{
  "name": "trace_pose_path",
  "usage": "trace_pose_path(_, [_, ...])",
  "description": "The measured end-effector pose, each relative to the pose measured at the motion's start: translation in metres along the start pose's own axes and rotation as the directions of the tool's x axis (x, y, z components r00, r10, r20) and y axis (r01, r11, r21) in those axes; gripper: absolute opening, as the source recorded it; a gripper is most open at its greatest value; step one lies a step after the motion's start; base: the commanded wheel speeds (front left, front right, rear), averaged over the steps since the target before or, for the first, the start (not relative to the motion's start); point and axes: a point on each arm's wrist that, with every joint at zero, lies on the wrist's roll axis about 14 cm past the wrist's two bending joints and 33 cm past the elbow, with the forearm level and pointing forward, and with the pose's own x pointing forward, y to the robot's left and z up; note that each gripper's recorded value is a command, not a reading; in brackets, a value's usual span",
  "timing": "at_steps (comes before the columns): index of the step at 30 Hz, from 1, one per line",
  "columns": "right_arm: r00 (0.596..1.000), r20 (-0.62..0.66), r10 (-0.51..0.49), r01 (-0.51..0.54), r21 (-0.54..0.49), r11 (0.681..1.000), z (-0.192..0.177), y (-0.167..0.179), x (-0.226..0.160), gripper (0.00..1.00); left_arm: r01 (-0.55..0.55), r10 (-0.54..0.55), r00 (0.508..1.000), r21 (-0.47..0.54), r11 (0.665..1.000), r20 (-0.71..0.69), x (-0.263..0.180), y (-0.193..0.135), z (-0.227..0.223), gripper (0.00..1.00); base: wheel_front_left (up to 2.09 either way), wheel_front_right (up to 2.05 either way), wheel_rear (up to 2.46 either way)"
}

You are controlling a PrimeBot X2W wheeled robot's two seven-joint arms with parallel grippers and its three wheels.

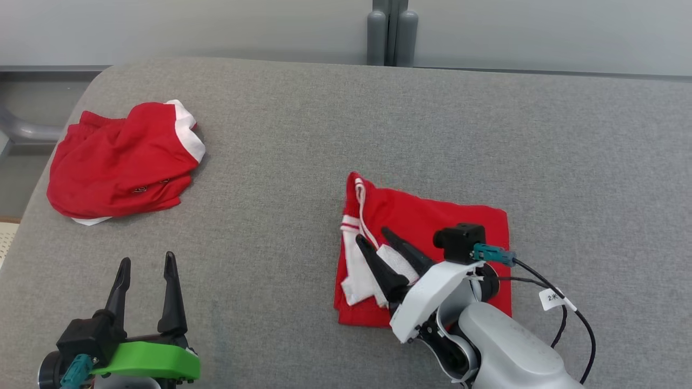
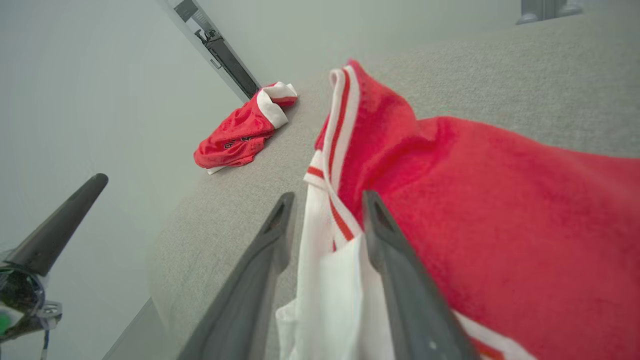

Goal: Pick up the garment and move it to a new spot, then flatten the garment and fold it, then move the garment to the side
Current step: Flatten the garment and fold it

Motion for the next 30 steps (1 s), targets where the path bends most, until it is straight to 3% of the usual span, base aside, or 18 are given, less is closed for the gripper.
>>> trace_pose_path(4, [0.994,0.105,0.0,0.003,-0.03,1.0,0.029,-0.003,0.0,1.0,0.016,-0.016,1.0,-0.003,1.0,0.003,0.003,-0.005,0.001,1.0,0.0,0.0,0.0])
trace_pose_path(7, [0.98,0.193,-0.044,0.058,-0.066,0.996,0.058,-0.025,-0.011,1.0,0.033,-0.033,0.999,-0.004,0.999,0.011,0.005,-0.011,0.003,1.0,0.0,0.0,0.0])
trace_pose_path(14, [0.9,0.394,-0.188,0.252,-0.115,0.961,0.123,-0.083,-0.068,1.0,0.076,-0.076,0.997,0.005,0.997,0.031,0.013,-0.025,0.008,1.0,0.0,0.0,0.0])
trace_pose_path(20, [0.84,0.47,-0.272,0.382,-0.154,0.911,0.134,-0.103,-0.12,1.0,0.11,-0.11,0.993,0.009,0.994,0.046,0.018,-0.036,0.013,1.0,0.0,0.0,0.0])
trace_pose_path(27, [0.778,0.52,-0.352,0.474,-0.121,0.872,0.128,-0.107,-0.164,1.0,0.125,-0.127,0.989,0.025,0.992,0.072,0.02,-0.041,0.021,1.0,0.0,0.0,0.0])
trace_pose_path(30, [0.779,0.507,-0.369,0.497,-0.139,0.857,0.117,-0.104,-0.175,1.0,0.125,-0.127,0.989,0.034,0.992,0.075,0.019,-0.04,0.023,1.0,0.0,0.0,0.0])
